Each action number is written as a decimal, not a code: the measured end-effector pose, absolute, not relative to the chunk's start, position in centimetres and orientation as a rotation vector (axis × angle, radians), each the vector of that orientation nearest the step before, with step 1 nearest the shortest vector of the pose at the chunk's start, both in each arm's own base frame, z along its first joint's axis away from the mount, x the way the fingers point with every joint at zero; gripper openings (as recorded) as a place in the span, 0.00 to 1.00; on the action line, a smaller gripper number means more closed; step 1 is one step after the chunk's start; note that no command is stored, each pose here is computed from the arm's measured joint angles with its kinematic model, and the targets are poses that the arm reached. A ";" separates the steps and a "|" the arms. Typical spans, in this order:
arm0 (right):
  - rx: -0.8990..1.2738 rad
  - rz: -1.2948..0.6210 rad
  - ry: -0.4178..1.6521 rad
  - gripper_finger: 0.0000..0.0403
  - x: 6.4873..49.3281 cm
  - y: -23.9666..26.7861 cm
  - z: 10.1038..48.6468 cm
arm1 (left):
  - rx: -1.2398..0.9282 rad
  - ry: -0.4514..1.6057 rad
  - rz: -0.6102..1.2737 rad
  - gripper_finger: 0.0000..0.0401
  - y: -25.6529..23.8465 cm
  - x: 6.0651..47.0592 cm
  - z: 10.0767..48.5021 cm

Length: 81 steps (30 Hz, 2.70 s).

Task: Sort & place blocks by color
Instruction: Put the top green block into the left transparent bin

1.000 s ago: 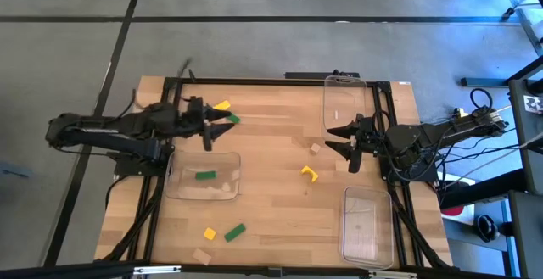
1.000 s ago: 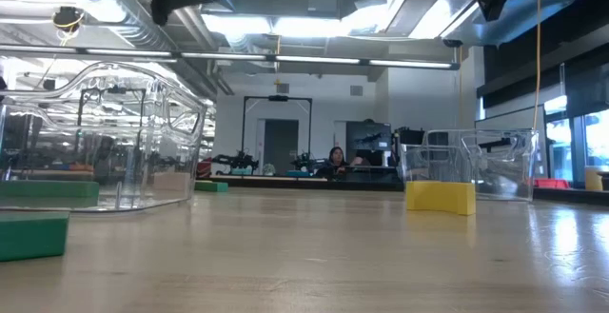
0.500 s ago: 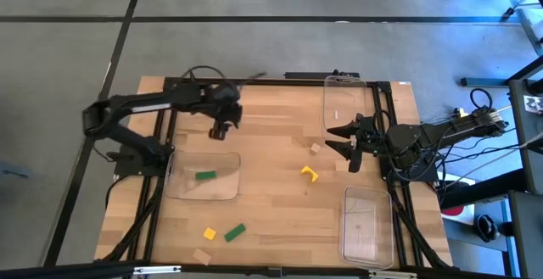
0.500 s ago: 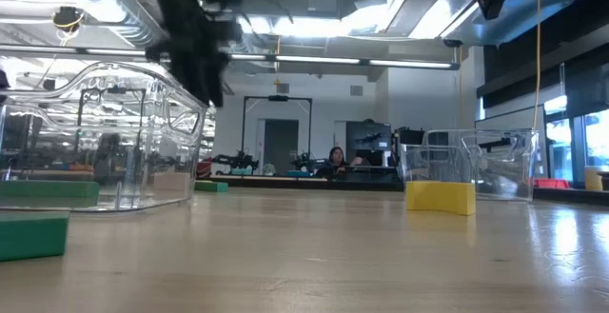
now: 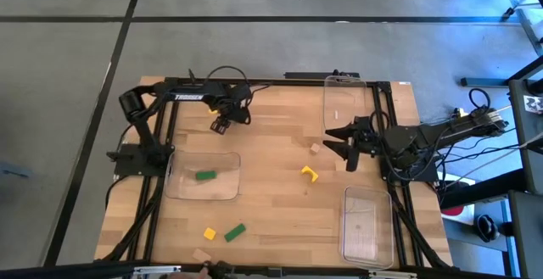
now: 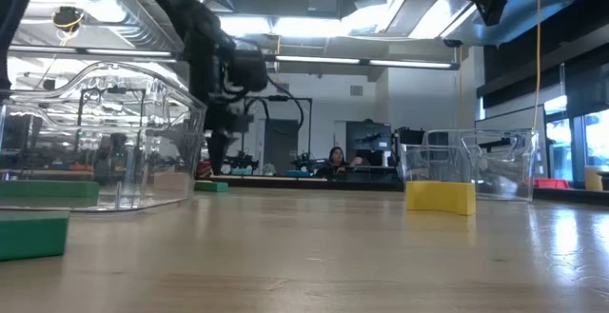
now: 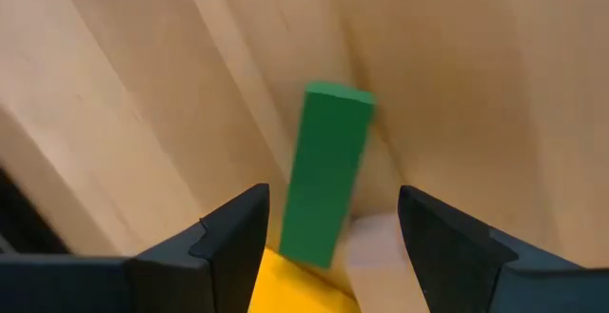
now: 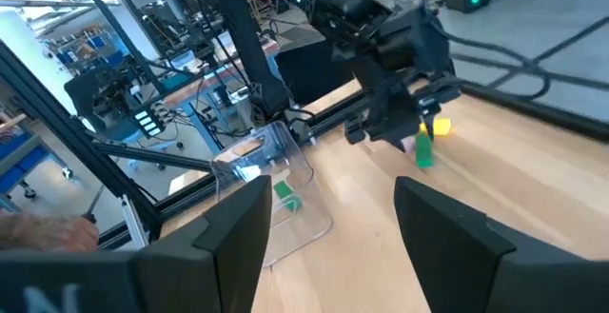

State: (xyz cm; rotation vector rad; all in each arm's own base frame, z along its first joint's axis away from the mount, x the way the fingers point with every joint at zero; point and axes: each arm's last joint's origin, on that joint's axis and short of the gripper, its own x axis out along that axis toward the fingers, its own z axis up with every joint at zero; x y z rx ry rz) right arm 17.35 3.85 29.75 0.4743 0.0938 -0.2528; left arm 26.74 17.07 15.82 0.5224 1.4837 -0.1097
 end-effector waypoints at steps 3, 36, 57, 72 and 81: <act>0.475 -0.257 0.109 0.56 17.7 4.0 29.5 | 0.499 1.464 -0.110 0.56 17.7 26.9 15.1; 0.506 -0.265 0.131 0.56 18.3 4.2 28.9 | 0.179 1.144 0.253 0.21 16.5 26.8 22.8; 0.383 -0.251 0.096 0.56 18.4 4.2 29.5 | -0.367 -0.003 0.127 0.21 -0.3 20.8 31.3; 0.280 -0.152 0.042 0.56 18.6 4.4 30.3 | -0.354 -0.007 0.169 0.21 -2.7 20.4 29.3; 0.281 -0.152 0.040 0.56 18.6 4.4 30.3 | -0.330 -0.003 0.156 0.21 -2.7 20.4 29.3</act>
